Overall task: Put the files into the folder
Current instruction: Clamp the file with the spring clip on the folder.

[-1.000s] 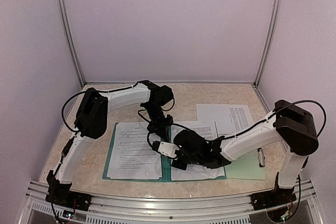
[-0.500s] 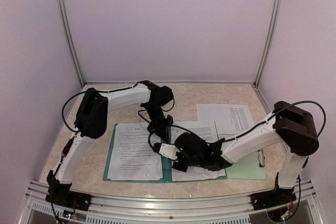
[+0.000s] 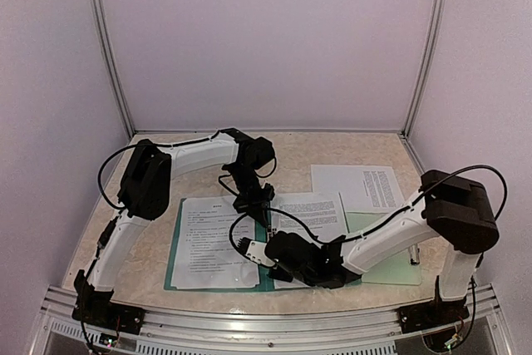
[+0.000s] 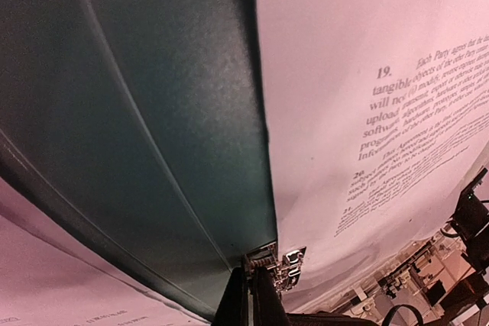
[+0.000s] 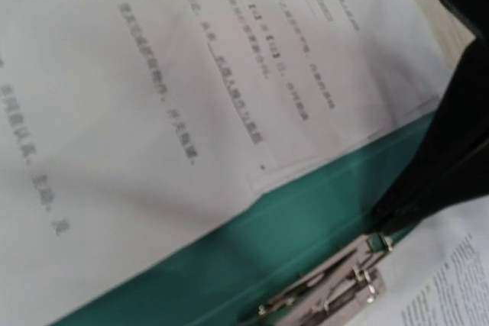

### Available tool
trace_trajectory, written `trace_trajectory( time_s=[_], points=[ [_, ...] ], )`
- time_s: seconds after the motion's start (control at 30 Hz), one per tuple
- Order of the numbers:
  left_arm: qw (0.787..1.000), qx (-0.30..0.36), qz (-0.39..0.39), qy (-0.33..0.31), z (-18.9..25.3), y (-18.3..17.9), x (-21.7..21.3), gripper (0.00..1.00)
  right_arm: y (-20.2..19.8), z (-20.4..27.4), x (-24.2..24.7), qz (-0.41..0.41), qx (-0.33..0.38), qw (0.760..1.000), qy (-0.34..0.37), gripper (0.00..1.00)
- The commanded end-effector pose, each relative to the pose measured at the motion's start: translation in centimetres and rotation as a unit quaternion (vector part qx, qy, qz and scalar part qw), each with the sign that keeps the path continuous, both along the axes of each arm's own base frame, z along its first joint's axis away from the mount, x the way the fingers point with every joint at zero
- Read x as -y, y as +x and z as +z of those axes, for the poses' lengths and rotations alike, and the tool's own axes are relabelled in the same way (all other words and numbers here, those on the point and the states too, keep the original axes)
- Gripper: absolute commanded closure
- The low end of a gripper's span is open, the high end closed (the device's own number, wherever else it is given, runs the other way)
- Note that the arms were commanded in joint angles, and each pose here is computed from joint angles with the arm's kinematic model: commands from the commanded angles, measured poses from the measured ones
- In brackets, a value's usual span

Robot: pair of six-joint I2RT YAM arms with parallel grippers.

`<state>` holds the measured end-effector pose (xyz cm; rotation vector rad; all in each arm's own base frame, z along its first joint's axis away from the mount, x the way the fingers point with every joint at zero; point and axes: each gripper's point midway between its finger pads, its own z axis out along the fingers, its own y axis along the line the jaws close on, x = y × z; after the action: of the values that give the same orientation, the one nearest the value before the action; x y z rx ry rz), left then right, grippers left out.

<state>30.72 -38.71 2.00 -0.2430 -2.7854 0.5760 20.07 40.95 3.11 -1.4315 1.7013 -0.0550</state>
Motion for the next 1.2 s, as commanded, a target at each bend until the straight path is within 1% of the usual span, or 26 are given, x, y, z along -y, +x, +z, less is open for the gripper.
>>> trace_trajectory(
  time_s=[0.0,0.13,0.37,0.7,0.9,1.17],
  points=[
    [0.998,0.055,-0.003,0.034,-2.1,2.9,-2.1,1.0,-4.7,-8.8,6.9,0.032,-0.048,0.977,-0.204,1.0],
    [0.997,0.061,-0.008,0.043,-2.3,3.2,-3.0,1.0,-4.6,-8.6,6.9,0.035,-0.011,0.974,-0.223,1.0],
    [0.997,0.067,-0.014,0.042,-2.3,3.4,-3.1,1.0,-4.7,-8.6,7.0,0.047,0.004,0.969,-0.243,1.0],
    [0.997,0.068,-0.02,0.04,-3.0,3.1,-2.6,1.0,-6.1,-10.0,7.3,0.082,-0.039,0.957,-0.276,1.0],
    [0.997,0.071,-0.02,0.038,-2.8,3.2,-2.6,1.0,-6.3,-10.5,7.5,0.084,-0.043,0.952,-0.29,1.0],
    [0.997,0.07,-0.02,0.038,-3.0,3.1,-2.6,1.0,-7.0,-11.0,8.1,0.094,-0.068,0.941,-0.318,1.0]
  ],
)
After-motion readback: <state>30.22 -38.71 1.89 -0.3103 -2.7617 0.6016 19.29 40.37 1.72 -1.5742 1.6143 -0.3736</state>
